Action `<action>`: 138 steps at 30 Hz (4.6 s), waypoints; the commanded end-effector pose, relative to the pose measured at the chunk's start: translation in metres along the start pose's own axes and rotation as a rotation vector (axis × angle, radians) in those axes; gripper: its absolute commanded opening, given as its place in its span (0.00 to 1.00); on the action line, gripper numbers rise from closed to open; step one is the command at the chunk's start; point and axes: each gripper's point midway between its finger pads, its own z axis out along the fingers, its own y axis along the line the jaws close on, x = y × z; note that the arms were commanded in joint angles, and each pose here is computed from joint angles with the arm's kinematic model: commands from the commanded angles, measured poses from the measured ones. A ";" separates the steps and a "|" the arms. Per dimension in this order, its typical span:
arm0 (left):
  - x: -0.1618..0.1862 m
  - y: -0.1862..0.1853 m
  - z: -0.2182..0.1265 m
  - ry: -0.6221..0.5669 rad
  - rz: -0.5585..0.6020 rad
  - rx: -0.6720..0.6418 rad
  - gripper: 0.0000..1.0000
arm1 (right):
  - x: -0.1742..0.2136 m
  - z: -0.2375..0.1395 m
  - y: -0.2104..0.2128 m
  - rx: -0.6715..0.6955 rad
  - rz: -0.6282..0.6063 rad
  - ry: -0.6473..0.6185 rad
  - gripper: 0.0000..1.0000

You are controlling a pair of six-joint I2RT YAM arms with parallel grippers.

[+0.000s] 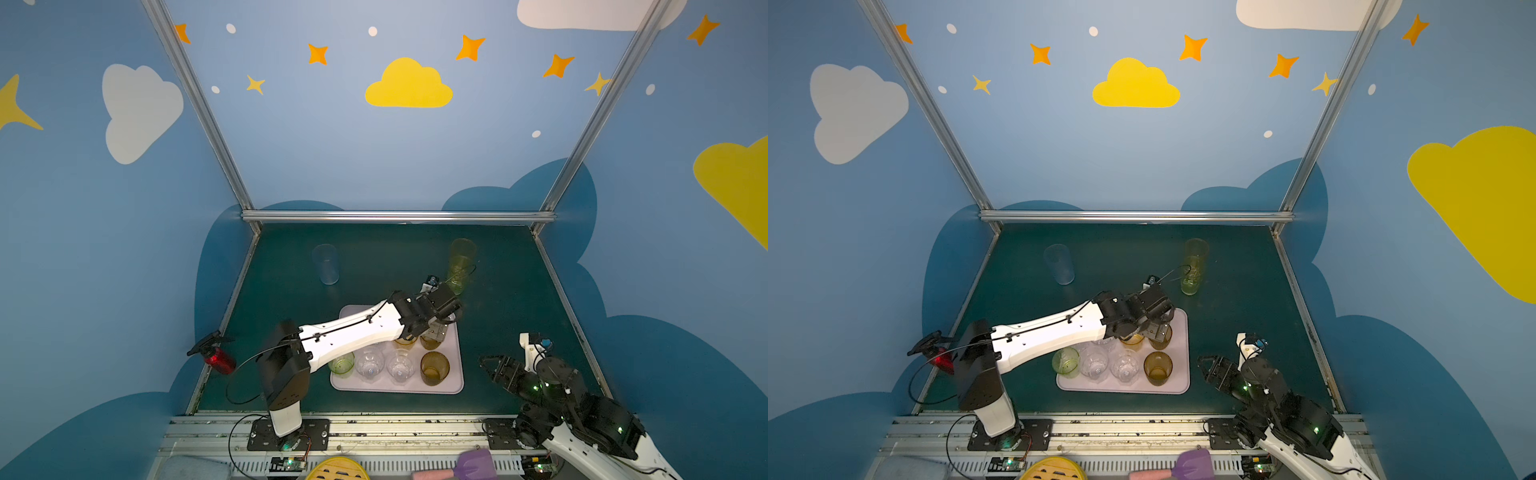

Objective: Place the glasses into the tray

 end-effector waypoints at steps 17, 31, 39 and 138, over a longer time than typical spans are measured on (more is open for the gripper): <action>-0.041 0.135 -0.078 -0.368 -0.318 -0.085 1.00 | -0.029 0.001 0.055 0.002 -0.197 -0.009 0.85; -0.051 0.235 -0.103 -0.439 -0.565 -0.168 1.00 | -0.065 0.004 0.096 0.052 -0.421 -0.046 0.87; -0.060 0.282 -0.097 -0.420 -0.670 -0.245 1.00 | -0.073 0.006 0.101 0.055 -0.466 -0.041 0.88; -0.062 0.381 0.040 0.096 -0.853 -0.213 0.04 | -0.049 0.039 0.052 0.023 -0.330 0.052 0.87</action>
